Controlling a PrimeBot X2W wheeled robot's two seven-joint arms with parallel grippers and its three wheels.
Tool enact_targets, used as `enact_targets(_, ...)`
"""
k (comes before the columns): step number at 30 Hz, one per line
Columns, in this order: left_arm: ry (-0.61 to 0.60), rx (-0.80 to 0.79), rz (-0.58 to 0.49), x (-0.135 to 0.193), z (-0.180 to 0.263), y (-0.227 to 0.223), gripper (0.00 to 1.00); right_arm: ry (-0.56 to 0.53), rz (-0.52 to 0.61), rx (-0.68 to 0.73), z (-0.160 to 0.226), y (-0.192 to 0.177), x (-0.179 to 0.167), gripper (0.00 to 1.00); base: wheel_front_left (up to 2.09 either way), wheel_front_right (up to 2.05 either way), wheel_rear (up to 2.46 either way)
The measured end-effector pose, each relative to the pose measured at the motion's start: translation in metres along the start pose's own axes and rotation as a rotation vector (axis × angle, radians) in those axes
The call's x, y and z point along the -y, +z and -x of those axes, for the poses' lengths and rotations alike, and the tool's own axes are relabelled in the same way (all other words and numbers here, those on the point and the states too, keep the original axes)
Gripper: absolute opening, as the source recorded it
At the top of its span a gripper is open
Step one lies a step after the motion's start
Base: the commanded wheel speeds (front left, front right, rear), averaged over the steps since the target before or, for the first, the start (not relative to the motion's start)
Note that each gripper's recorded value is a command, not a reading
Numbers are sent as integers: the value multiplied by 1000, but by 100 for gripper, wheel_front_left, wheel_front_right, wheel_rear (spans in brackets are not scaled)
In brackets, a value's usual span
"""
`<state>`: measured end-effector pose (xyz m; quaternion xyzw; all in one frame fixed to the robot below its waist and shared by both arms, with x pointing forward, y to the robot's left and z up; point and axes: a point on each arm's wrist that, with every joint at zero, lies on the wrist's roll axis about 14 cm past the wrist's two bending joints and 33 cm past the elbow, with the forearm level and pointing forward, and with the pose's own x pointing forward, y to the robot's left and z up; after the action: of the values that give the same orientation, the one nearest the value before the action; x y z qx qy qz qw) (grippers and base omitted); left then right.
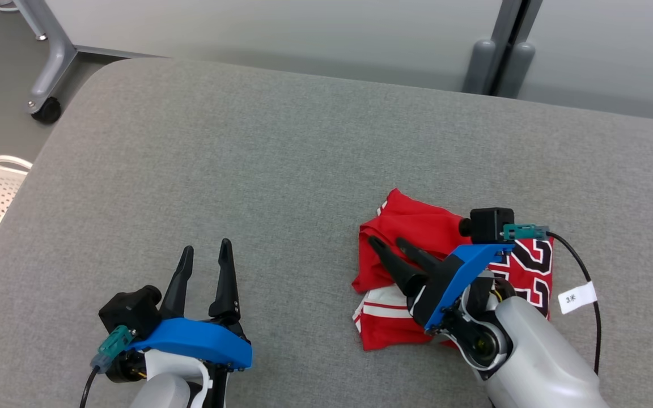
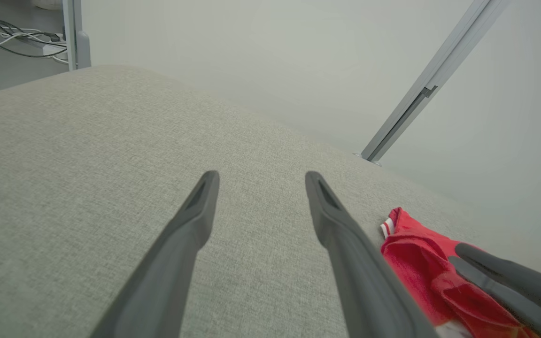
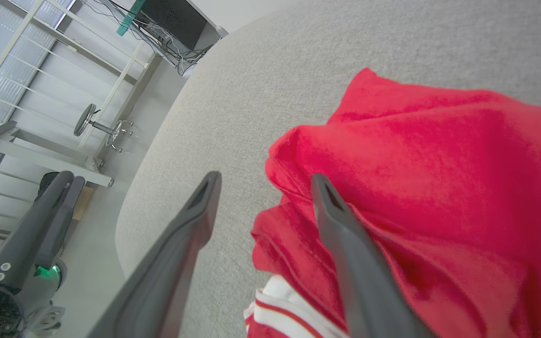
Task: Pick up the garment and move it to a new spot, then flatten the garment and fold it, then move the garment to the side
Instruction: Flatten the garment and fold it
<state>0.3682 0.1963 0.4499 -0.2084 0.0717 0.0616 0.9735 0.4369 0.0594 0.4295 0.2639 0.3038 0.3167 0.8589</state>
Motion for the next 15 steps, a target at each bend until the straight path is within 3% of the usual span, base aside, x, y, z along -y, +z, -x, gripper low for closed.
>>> enact_targets(8,-48,-10,-2,15,-6,-4,100,71,17,148,10,32,-25,100,0,0,0)
enact_targets(15,-98,-10,-23,30,-14,-3,100,-20,118,447,46,102,2,100,0,0,0)
